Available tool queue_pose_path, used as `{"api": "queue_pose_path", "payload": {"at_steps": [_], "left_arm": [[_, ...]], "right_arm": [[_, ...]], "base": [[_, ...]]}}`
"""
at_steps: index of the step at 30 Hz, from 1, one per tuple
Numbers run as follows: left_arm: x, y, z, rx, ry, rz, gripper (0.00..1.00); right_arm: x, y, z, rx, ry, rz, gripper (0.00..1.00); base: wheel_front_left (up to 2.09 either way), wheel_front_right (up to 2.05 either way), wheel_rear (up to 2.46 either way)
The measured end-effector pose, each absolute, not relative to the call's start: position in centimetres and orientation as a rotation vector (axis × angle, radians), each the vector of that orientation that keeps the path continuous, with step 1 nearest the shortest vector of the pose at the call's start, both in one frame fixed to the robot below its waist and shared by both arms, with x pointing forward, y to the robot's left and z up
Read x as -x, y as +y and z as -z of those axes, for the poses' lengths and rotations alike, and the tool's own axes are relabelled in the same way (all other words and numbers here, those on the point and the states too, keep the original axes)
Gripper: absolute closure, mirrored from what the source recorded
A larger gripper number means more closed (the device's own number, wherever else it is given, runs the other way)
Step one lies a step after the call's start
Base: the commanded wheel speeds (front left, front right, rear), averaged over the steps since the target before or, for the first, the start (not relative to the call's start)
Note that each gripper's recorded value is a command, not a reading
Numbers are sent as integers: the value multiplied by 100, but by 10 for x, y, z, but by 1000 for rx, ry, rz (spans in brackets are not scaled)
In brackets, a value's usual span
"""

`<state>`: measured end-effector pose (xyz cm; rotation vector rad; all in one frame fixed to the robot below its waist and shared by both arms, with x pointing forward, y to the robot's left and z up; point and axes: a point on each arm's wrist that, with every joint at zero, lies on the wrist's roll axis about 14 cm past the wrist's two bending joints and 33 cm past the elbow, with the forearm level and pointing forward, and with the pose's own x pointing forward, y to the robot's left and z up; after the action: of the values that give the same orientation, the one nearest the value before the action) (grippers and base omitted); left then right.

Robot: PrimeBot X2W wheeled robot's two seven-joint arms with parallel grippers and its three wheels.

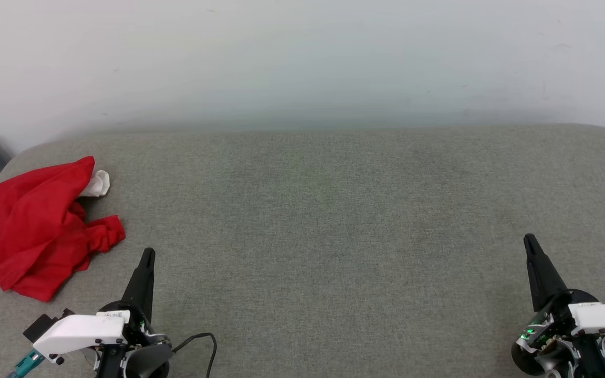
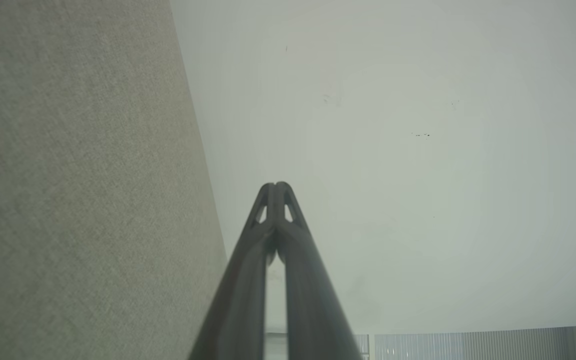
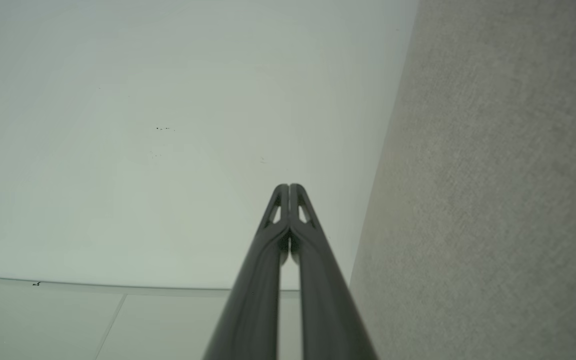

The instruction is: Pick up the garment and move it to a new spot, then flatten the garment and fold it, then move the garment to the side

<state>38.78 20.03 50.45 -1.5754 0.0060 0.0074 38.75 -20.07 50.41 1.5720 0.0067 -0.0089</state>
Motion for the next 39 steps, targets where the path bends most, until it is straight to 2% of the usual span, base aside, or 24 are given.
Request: {"api": "queue_pose_path", "payload": {"at_steps": [2,3,8,22,30,39], "left_arm": [[-388,200,-505,1575,6,-7,100],[-388,200,-504,1575,6,-7,0],[-380,197,-486,1579,54,-49,0],[-383,179,-502,1466,30,7,0],[-383,177,-515,1354,-6,33,0],[-382,165,-519,1130,-6,67,0]], "right_arm": [[-387,-201,-504,-1572,7,9,100],[-387,-201,-504,-1572,7,9,0],[-379,-201,-486,-1572,44,54,0],[-380,-195,-498,-1464,8,35,0],[-379,-190,-505,-1265,4,10,0],[-380,-186,-509,-1019,-2,-13,0]], "base": [[0,0,0],[0,0,0],[0,0,0],[0,0,0],[0,0,0],[0,0,0]]}}
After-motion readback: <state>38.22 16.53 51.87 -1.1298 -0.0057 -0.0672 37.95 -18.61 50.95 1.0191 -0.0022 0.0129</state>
